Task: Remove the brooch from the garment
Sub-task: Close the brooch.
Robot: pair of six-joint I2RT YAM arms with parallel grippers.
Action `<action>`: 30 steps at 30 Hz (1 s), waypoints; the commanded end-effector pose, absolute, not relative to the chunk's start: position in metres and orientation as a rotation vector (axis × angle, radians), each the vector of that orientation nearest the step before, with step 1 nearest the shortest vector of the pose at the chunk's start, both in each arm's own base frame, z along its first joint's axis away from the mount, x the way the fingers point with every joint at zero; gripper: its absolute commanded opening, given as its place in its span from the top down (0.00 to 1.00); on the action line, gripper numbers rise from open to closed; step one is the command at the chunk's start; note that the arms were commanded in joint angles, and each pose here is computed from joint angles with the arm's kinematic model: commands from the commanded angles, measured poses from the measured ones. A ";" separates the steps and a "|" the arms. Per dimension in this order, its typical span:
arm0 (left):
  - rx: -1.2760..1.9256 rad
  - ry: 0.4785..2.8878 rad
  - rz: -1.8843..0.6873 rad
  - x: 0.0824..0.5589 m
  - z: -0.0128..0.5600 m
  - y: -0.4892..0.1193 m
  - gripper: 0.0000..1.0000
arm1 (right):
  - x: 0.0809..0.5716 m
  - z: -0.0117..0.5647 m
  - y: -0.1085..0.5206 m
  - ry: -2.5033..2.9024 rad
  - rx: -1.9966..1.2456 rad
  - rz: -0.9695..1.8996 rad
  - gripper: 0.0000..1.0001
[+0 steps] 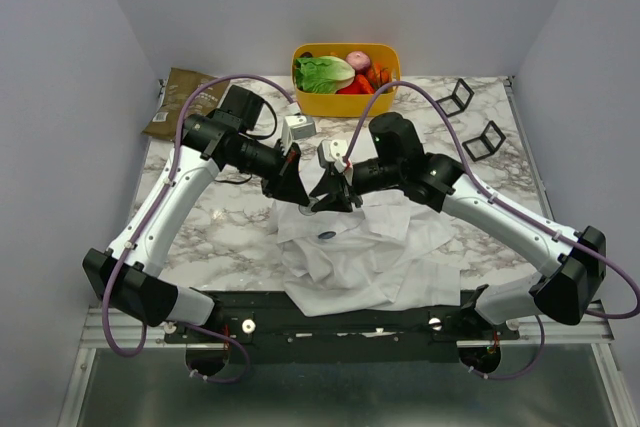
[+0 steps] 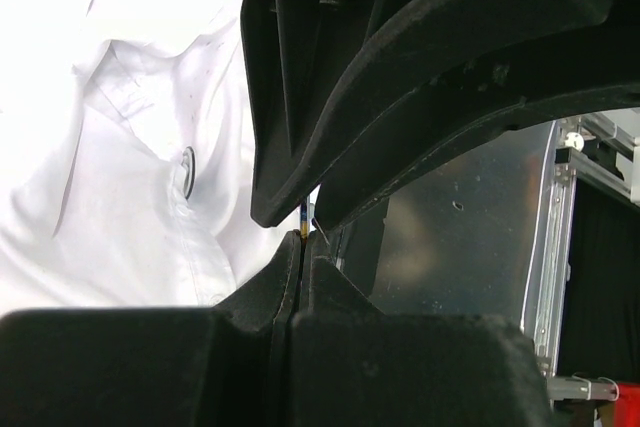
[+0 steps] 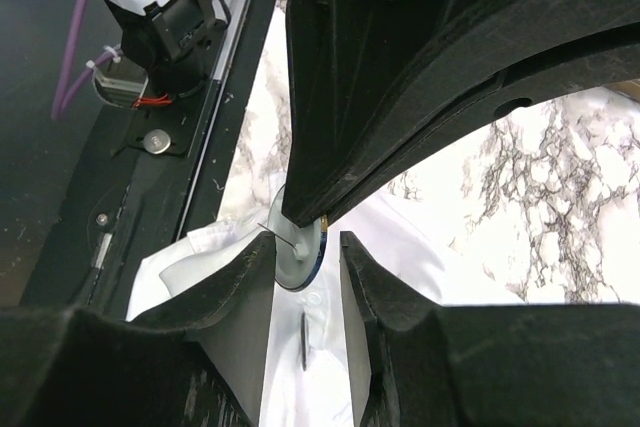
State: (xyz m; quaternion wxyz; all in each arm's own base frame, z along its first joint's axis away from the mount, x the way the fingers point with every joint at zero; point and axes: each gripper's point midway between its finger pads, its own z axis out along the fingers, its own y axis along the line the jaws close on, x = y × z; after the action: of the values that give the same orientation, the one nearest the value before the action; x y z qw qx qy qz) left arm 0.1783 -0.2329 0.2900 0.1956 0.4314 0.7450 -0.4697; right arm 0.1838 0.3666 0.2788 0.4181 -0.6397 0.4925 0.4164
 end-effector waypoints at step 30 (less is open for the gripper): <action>1.215 2.079 -1.349 0.176 0.293 -0.235 1.00 | 0.215 0.278 0.383 1.391 -1.494 0.991 0.80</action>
State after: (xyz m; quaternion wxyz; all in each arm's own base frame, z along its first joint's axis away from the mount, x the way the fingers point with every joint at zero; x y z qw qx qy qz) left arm 0.1881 -0.2267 0.2818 0.2040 0.4323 0.7580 -0.4438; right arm 0.2010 0.3742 0.2680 0.3957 -0.6010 0.5582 0.4132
